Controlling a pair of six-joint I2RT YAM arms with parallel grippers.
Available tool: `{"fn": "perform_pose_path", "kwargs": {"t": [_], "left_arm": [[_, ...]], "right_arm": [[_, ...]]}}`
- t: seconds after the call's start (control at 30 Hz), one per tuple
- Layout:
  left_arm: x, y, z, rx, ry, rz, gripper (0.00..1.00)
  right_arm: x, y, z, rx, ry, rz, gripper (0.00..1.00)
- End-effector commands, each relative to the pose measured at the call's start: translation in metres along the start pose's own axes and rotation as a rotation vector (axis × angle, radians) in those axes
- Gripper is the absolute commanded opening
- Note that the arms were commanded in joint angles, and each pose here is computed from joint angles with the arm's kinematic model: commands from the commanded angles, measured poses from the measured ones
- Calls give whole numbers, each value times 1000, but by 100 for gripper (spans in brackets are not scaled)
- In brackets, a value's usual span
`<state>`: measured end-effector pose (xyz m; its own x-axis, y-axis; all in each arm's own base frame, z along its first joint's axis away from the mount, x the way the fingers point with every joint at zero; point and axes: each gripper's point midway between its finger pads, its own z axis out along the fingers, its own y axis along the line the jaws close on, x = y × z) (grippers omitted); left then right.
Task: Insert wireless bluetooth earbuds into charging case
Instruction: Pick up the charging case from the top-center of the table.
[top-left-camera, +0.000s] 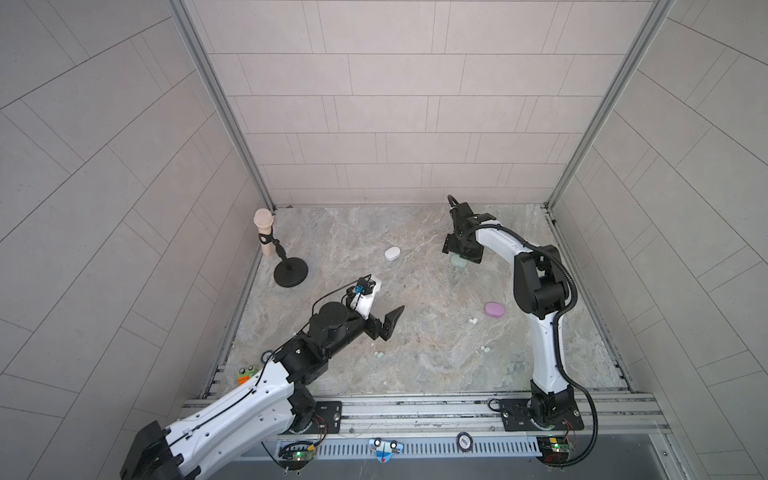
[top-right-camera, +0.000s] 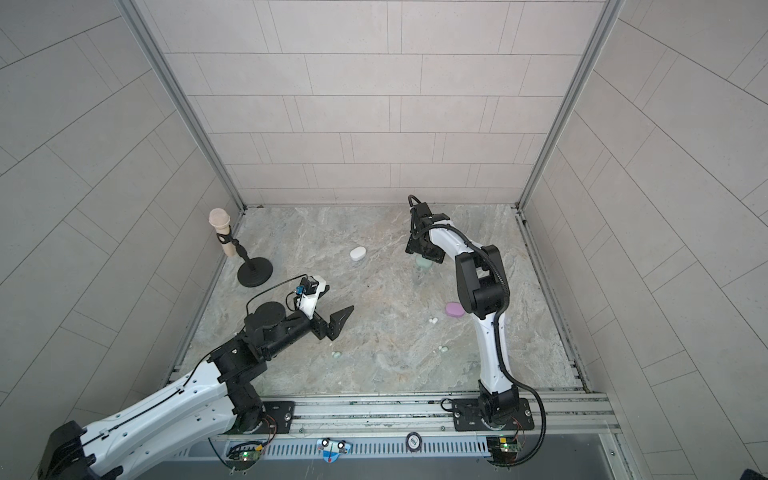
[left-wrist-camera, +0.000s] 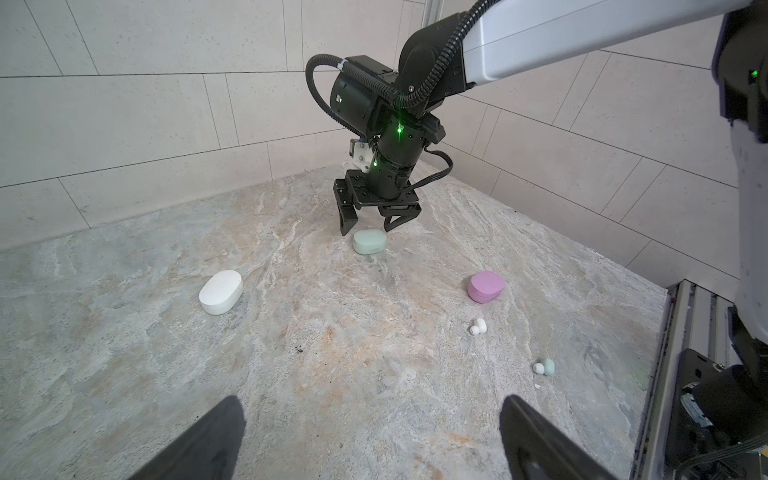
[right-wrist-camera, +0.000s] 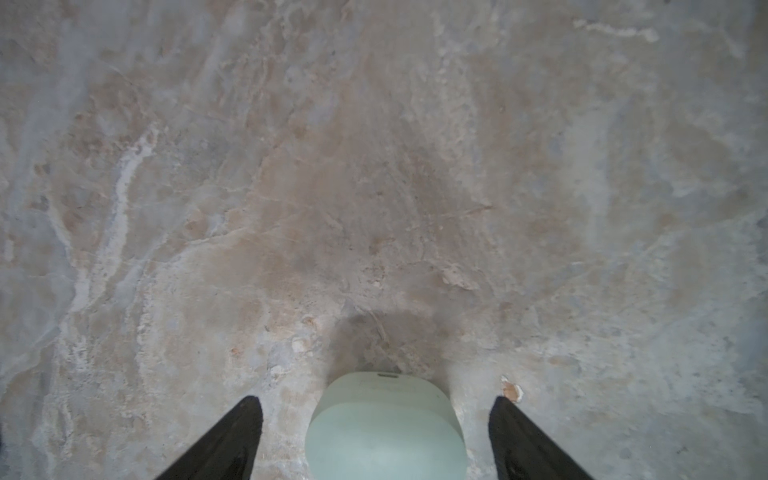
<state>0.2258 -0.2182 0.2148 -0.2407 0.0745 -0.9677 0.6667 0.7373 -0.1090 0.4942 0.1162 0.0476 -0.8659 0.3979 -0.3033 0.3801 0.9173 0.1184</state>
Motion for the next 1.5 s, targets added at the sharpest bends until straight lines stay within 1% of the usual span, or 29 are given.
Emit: {"fn": "perform_pose_path", "kwargs": {"t": [0.0, 0.43, 0.83, 1.23, 1.47], "left_arm": [[3, 4, 0, -16, -2, -2, 100], [2, 5, -1, -21, -4, -1, 100], [2, 4, -1, -20, -8, -2, 100], [1, 5, -1, -21, -8, -2, 100], [2, 4, 0, -18, -4, 0, 100]], "right_arm": [[8, -5, 6, 44, 32, 10, 84], [16, -5, 10, 30, 54, 8, 70], [26, -8, 16, 36, 88, -12, 71], [23, -8, 6, 23, 62, -17, 70], [22, -7, -1, 12, 54, -27, 65]]}}
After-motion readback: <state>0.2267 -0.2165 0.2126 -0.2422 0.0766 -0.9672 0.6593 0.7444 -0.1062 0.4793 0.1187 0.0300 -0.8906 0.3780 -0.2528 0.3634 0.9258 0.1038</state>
